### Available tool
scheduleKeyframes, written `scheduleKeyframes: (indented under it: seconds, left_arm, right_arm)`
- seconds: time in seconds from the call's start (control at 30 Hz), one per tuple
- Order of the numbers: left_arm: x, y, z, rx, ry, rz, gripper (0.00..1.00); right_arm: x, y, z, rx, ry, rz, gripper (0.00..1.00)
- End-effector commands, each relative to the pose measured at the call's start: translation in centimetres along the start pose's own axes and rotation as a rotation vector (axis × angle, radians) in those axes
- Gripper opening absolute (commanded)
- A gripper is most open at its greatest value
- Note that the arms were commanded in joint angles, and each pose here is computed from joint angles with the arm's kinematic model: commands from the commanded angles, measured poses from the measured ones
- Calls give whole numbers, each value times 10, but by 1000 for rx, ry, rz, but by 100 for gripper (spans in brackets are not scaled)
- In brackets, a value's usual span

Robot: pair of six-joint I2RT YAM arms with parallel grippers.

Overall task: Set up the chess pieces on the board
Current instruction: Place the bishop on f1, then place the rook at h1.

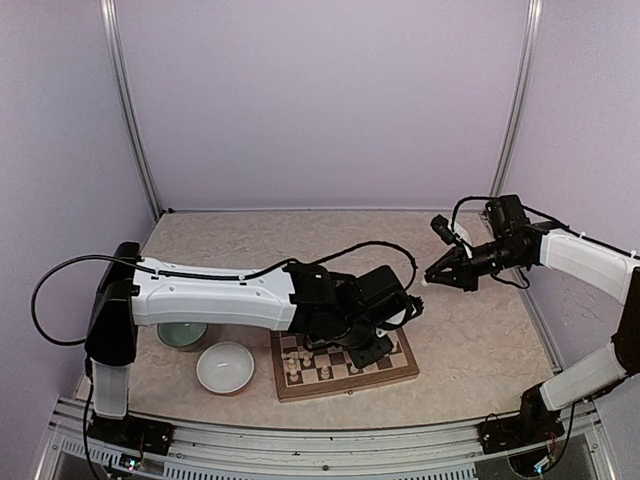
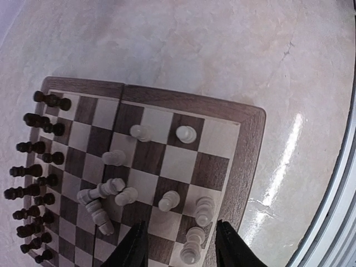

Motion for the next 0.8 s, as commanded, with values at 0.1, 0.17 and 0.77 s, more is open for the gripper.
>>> scheduleKeyframes:
  seconds: [0.1, 0.17, 0.77]
  left_arm:
    - [100, 47, 97, 114, 213, -259, 55]
    - [115, 49, 136, 171, 291, -306, 56]
    - [125, -13, 254, 461, 422, -458, 58]
  right_arm:
    - [-10, -16, 35, 214, -34, 130, 3]
    - [-18, -22, 48, 279, -20, 161, 3]
    - [-77, -71, 116, 546, 123, 343, 3]
Point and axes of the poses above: each gripper's point midway between its finger pads, its own x axis back along the fingers, its own z axis along the line the jaws close on, y = z × x, the point moved 2 cm from there along x, back along the fingers, and after that the axes turned 1 degree about x, right-handed, at the moved point
